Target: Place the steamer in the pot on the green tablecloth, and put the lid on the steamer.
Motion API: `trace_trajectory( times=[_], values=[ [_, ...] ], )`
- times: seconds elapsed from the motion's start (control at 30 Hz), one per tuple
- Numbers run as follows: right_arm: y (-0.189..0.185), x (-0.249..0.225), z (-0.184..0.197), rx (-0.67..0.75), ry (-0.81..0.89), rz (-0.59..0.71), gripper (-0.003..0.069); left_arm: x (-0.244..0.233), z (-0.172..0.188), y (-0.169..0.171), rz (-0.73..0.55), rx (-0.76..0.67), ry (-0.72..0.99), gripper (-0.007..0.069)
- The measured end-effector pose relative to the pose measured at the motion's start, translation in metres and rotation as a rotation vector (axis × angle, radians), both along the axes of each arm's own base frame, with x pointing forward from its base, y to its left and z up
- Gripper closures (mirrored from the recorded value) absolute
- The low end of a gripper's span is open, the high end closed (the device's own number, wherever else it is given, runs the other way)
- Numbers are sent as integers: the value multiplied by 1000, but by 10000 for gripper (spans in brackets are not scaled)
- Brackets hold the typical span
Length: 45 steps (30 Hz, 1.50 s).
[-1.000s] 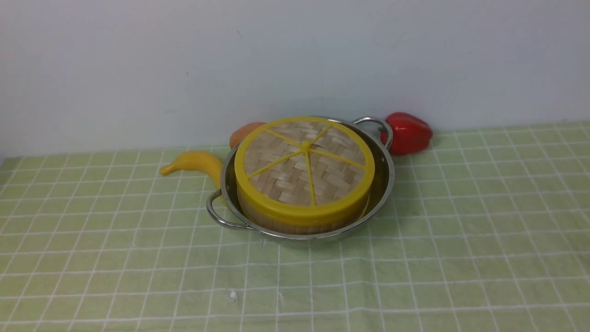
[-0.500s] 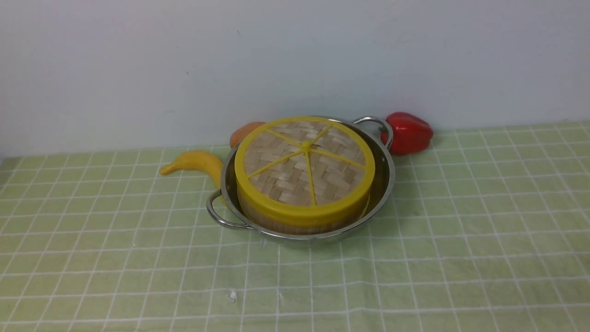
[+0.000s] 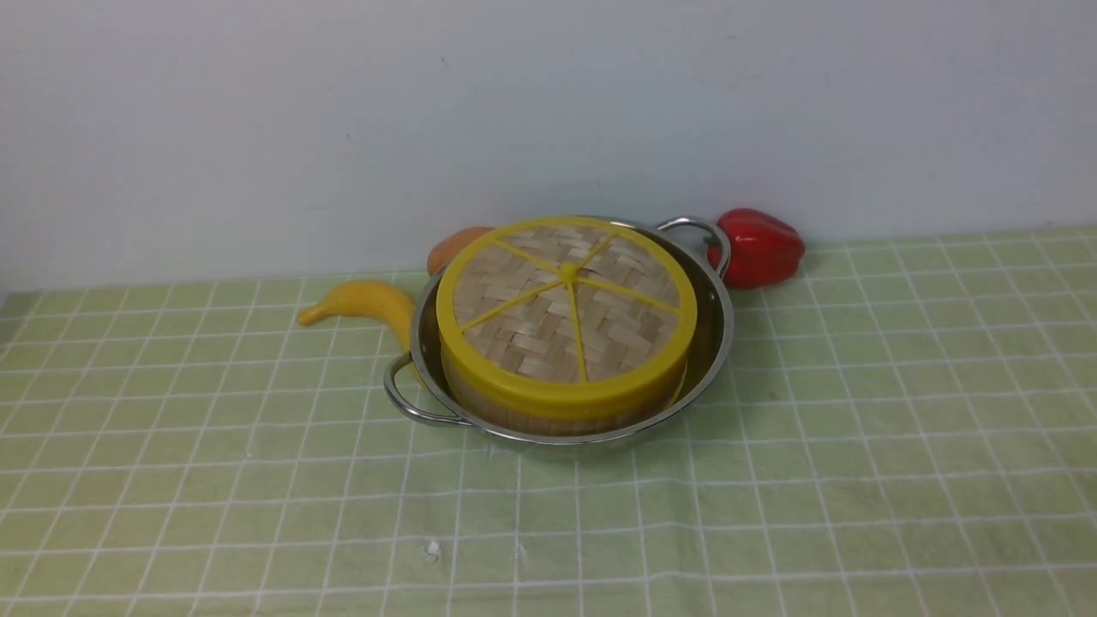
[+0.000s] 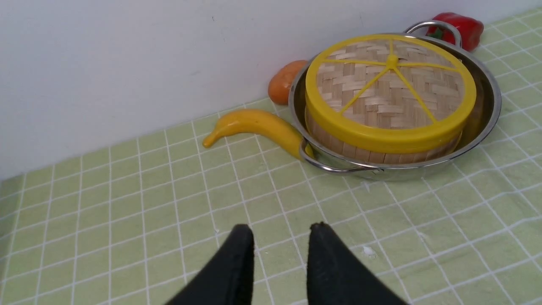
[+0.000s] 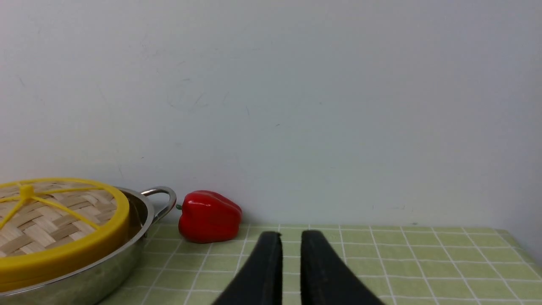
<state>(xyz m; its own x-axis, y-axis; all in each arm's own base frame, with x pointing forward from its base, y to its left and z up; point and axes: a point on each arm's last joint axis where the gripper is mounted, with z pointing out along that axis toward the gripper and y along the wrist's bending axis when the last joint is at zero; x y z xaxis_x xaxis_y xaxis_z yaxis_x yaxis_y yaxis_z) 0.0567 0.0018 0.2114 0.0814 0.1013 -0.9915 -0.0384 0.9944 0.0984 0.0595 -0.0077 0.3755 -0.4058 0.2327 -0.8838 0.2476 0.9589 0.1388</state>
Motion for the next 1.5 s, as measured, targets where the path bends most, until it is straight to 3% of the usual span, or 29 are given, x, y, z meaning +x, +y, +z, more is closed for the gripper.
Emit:
trace_trajectory(
  times=[0.2, 0.37, 0.57, 0.77, 1.0, 1.5],
  values=[
    [0, 0, 0, 1, -1, 0, 545, -2, -1, 2, 8, 10, -9, 435],
    [0, 0, 0, 11, -3, 1, 536, -3, -28, 12, 174, 20, -70, 428],
    [0, 0, 0, 25, -5, 1, 522, 13, -109, 18, 313, -30, -134, 421],
    [0, 0, 0, 28, -5, 2, 503, 7, -184, 14, 306, -114, -237, 413],
    [0, 0, 0, 28, -4, 2, 486, -3, -180, 13, 299, -131, -364, 403],
    [0, 0, 0, 28, -5, 2, 452, -3, -180, 13, 297, -126, -371, 382]
  ],
)
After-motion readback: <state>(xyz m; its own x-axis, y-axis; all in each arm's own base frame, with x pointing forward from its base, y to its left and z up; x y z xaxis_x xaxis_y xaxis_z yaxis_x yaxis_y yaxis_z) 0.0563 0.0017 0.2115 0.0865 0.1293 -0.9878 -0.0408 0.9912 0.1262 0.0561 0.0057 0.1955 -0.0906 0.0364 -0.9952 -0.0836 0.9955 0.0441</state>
